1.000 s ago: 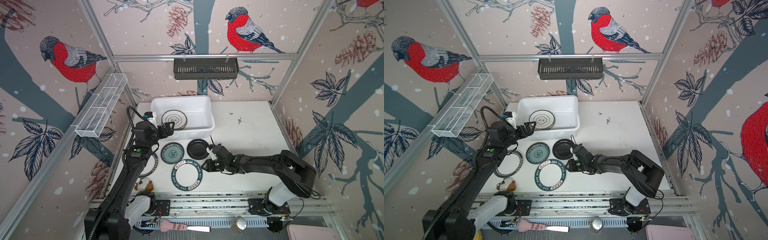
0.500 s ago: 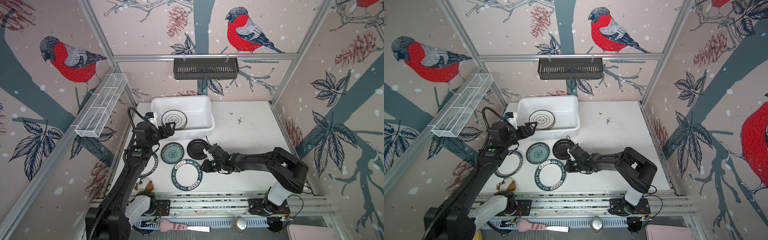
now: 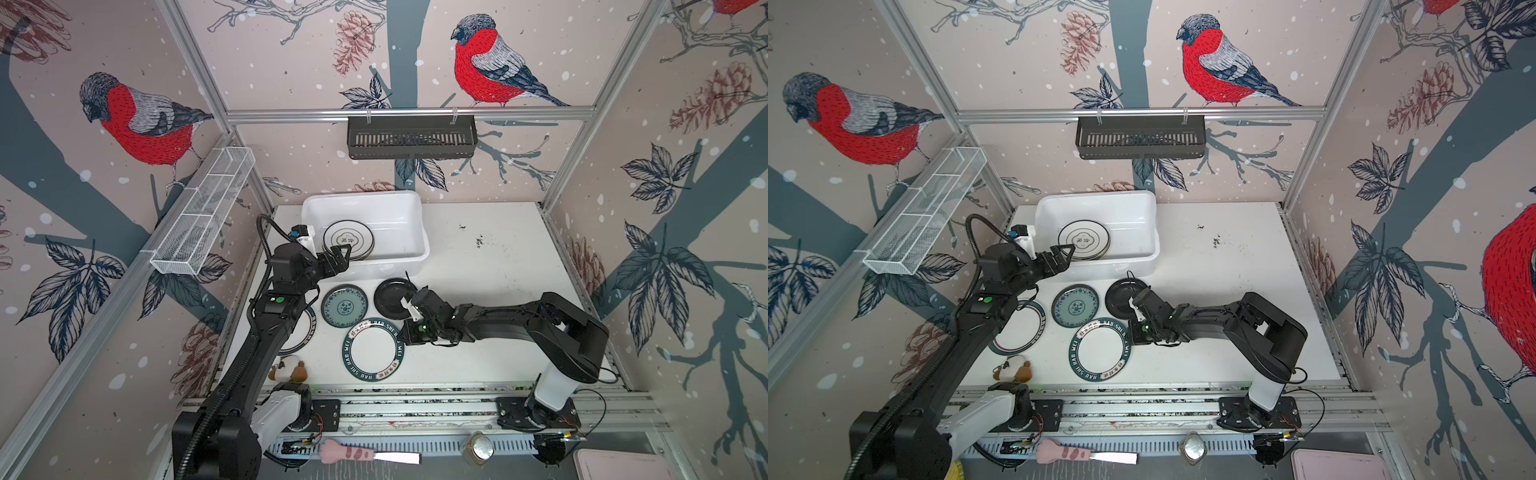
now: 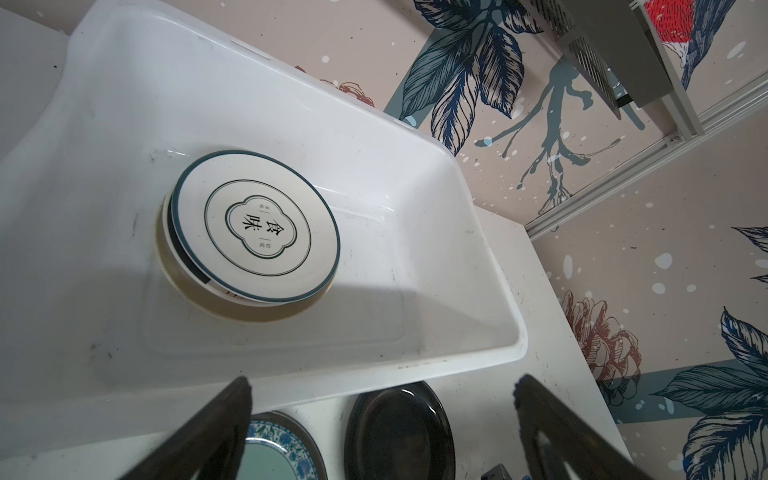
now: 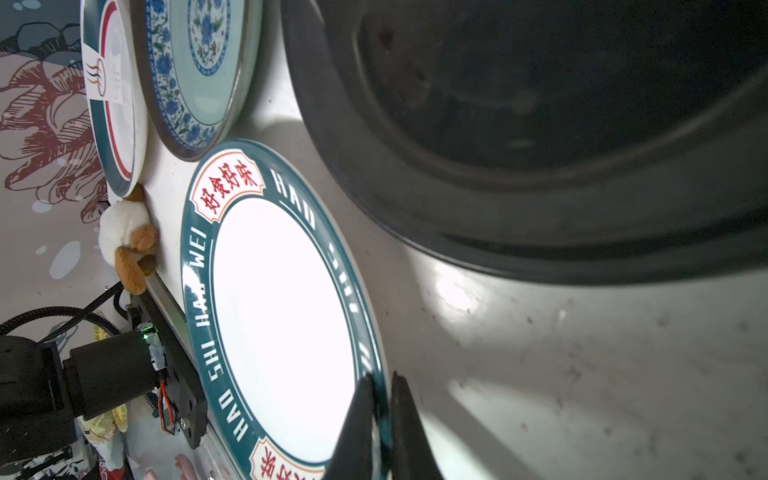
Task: Place the plates into the plastic bin on the countertop
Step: 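Reach the right gripper to the green-rimmed HAO SHI HAO WEI plate's rim, then grasp the green-rimmed plate with the right gripper and lift it upright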
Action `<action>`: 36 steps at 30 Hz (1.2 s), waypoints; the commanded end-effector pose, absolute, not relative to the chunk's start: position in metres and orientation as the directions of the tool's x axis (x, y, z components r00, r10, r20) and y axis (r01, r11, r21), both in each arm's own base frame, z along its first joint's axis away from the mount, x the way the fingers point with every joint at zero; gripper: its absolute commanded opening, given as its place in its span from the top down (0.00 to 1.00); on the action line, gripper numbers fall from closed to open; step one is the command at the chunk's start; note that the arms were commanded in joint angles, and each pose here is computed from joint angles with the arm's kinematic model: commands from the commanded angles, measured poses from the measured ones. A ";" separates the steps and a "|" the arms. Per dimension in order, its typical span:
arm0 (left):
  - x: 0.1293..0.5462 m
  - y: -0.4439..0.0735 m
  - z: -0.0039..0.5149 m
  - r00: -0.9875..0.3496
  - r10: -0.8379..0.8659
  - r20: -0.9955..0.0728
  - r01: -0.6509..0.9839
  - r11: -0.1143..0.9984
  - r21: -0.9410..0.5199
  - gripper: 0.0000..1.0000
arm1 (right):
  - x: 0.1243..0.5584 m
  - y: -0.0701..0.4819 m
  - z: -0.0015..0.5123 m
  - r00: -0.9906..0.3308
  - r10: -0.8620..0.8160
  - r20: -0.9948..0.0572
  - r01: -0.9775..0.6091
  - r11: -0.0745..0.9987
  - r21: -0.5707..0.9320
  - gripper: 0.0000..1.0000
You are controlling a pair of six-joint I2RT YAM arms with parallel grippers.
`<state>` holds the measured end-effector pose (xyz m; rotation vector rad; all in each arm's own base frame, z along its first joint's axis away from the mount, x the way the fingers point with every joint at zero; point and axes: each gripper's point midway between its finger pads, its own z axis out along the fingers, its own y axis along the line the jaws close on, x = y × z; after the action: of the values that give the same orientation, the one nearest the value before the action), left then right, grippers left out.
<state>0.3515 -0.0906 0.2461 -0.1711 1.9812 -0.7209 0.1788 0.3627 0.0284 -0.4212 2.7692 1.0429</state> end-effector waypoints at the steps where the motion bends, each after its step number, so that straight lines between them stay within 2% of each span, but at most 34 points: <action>1: 0.355 -0.092 0.255 -0.479 -0.404 -0.779 0.204 0.812 -0.547 0.03 | 0.179 0.349 0.018 -0.952 -0.206 -0.225 -0.299 0.774 0.558 0.95; 11: 0.352 -0.092 0.259 -0.477 -0.406 -0.780 0.204 0.812 -0.547 0.03 | 0.179 0.336 0.025 -0.950 -0.196 -0.243 -0.301 0.779 0.549 0.99; 21: 0.347 -0.087 0.265 -0.416 -0.442 -0.795 0.212 0.803 -0.557 0.03 | 0.200 0.305 0.065 -0.902 -0.138 -0.410 -0.337 0.818 0.466 1.00; 30: 0.356 -0.100 0.263 -0.431 -0.452 -0.781 0.241 0.777 -0.582 0.03 | 0.242 0.248 0.118 -0.830 0.066 -0.554 -0.251 0.842 0.477 1.00; 36: 0.359 -0.116 0.265 -0.439 -0.424 -0.792 0.261 0.784 -0.564 0.03 | 0.257 0.202 0.142 -0.761 0.212 -0.613 -0.175 0.843 0.509 1.00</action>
<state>0.3527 -0.1127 0.2473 -0.1461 1.9381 -0.7870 0.2484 0.2172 0.1299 -0.0378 2.3914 0.7480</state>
